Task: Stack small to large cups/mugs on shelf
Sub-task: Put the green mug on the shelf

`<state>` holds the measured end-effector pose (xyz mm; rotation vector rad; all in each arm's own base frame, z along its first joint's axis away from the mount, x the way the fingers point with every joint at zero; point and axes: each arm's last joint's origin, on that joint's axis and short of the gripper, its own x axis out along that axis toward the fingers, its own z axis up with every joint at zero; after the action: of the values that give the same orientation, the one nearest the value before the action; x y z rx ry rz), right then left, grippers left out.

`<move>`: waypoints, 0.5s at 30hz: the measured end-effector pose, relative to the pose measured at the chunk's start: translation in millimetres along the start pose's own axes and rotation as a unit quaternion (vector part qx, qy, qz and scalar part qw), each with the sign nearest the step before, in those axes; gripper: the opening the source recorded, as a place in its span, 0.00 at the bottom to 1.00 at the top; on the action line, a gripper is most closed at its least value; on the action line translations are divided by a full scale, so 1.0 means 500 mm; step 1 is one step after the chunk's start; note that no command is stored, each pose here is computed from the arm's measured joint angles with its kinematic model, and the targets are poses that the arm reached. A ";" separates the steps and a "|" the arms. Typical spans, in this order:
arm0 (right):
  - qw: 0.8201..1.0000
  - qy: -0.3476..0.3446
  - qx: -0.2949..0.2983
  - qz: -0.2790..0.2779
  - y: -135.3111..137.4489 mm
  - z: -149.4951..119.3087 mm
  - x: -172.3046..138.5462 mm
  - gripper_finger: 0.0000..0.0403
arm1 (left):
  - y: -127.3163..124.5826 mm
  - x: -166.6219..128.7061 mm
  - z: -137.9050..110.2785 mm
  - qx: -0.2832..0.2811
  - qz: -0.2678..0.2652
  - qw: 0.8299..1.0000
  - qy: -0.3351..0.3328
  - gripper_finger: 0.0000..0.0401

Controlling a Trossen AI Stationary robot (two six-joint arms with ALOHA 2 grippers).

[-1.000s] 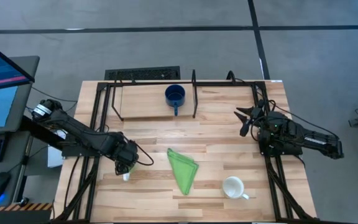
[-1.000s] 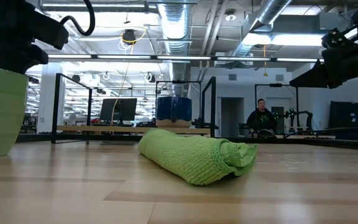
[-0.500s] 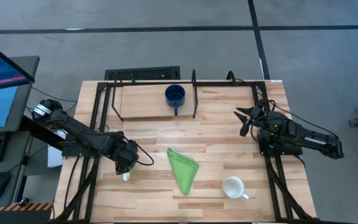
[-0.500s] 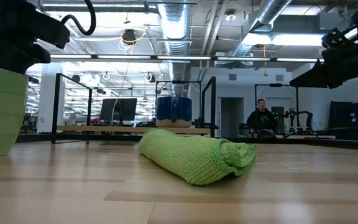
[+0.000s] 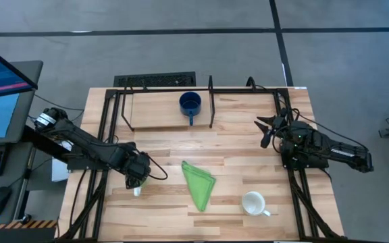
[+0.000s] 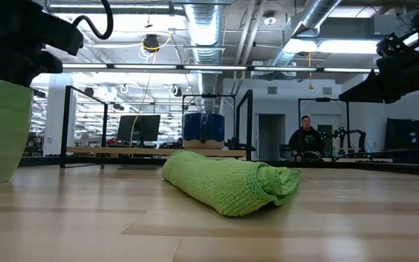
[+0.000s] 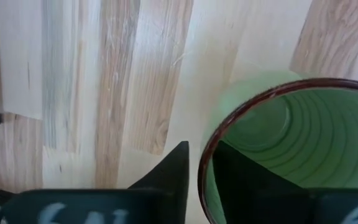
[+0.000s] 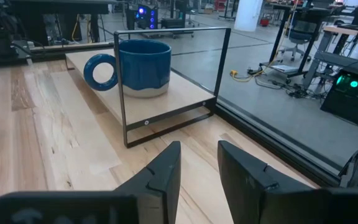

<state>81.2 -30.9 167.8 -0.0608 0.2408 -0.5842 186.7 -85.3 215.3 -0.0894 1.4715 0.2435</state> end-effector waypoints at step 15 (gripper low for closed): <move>1.000 0.000 0.000 0.000 0.000 0.000 0.000 0.32 | 0.000 -0.002 0.001 0.014 -0.001 1.000 -0.005 0.02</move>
<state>81.2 -30.9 167.8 -0.0612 0.2412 -0.5842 187.3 -85.5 216.2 -0.0676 1.4646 0.2209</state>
